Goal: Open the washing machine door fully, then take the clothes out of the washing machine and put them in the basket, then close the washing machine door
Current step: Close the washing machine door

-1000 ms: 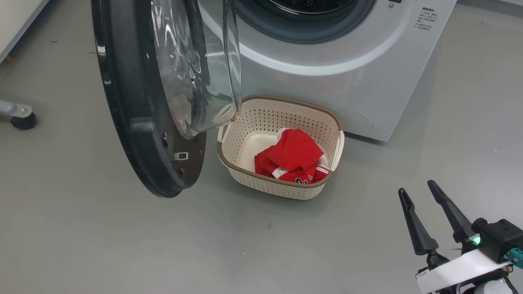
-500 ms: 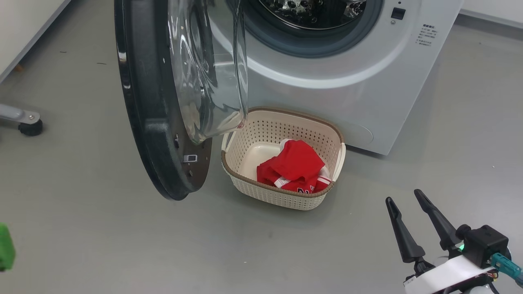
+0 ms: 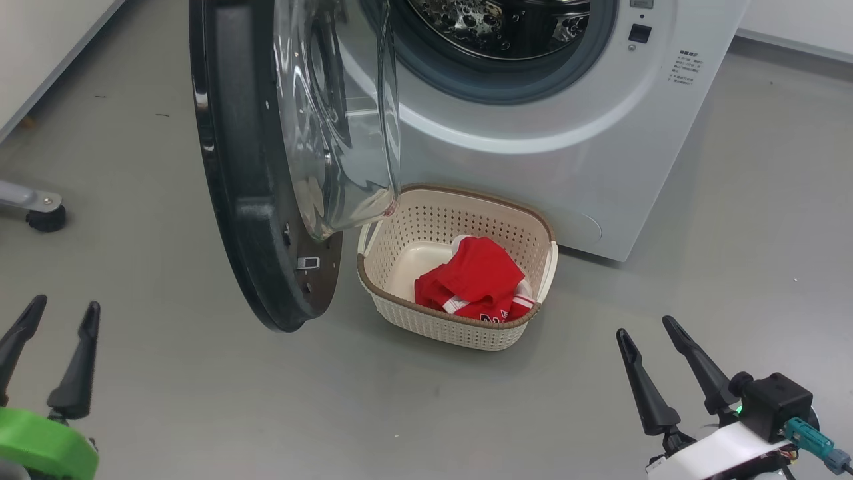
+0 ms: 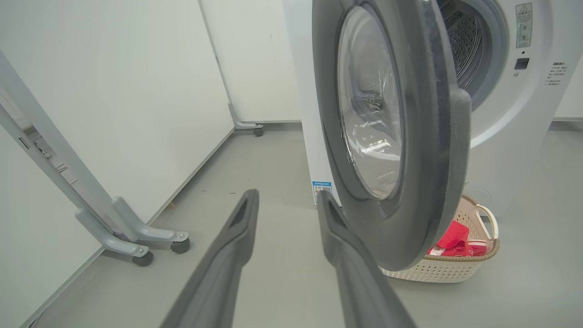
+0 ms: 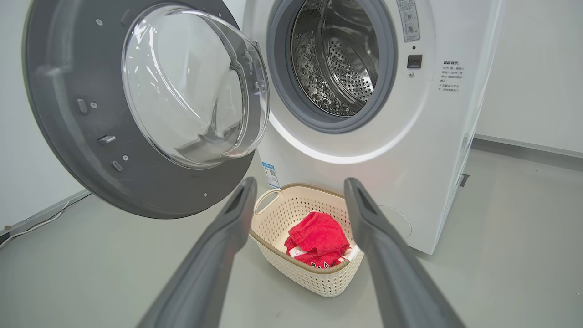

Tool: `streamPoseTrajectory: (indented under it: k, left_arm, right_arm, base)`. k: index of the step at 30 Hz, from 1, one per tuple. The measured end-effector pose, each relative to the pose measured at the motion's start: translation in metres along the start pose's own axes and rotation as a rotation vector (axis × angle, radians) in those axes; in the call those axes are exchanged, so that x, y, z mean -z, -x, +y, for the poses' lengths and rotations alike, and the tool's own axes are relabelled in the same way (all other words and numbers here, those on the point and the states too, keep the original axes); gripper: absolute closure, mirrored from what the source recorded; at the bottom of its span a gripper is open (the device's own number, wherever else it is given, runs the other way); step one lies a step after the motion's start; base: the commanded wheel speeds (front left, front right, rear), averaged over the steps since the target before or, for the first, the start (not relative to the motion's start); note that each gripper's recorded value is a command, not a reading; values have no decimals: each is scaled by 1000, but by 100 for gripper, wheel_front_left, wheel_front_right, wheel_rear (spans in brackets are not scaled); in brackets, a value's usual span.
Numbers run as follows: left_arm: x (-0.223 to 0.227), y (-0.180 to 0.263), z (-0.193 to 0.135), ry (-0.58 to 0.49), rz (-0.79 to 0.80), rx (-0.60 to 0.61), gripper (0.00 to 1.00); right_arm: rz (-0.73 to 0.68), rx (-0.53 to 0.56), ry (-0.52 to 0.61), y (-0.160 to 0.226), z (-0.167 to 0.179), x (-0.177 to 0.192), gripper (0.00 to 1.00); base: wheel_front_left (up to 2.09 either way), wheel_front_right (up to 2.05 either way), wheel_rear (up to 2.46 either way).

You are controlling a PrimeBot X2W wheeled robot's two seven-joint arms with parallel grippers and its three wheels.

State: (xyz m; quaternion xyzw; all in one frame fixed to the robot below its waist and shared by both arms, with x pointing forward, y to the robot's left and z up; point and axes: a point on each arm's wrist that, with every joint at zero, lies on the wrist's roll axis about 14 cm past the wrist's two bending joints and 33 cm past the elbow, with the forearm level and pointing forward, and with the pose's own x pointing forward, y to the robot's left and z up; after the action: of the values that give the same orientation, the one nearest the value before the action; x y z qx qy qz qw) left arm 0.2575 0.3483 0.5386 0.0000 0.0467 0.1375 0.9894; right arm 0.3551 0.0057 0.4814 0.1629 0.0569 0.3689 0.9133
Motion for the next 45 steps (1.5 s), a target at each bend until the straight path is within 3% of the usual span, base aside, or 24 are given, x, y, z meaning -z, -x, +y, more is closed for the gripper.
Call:
streamPoseTrajectory:
  k: [5,19,45]
  left_arm:
    - [5,10,-8,50,-45,8,0]
    - [30,33,-19,68,-44,22,0]
    - [45,39,-33,37,-37,67,0]
  right_arm:
    - [-1,4,-1,1,1,0,0]
    - [11,15,-4,3,-1,4,0]
    - [7,34,-18,5,-4,5,0]
  base:
    - [0,0,0]
    - [0,0,0]
    - [0,0,0]
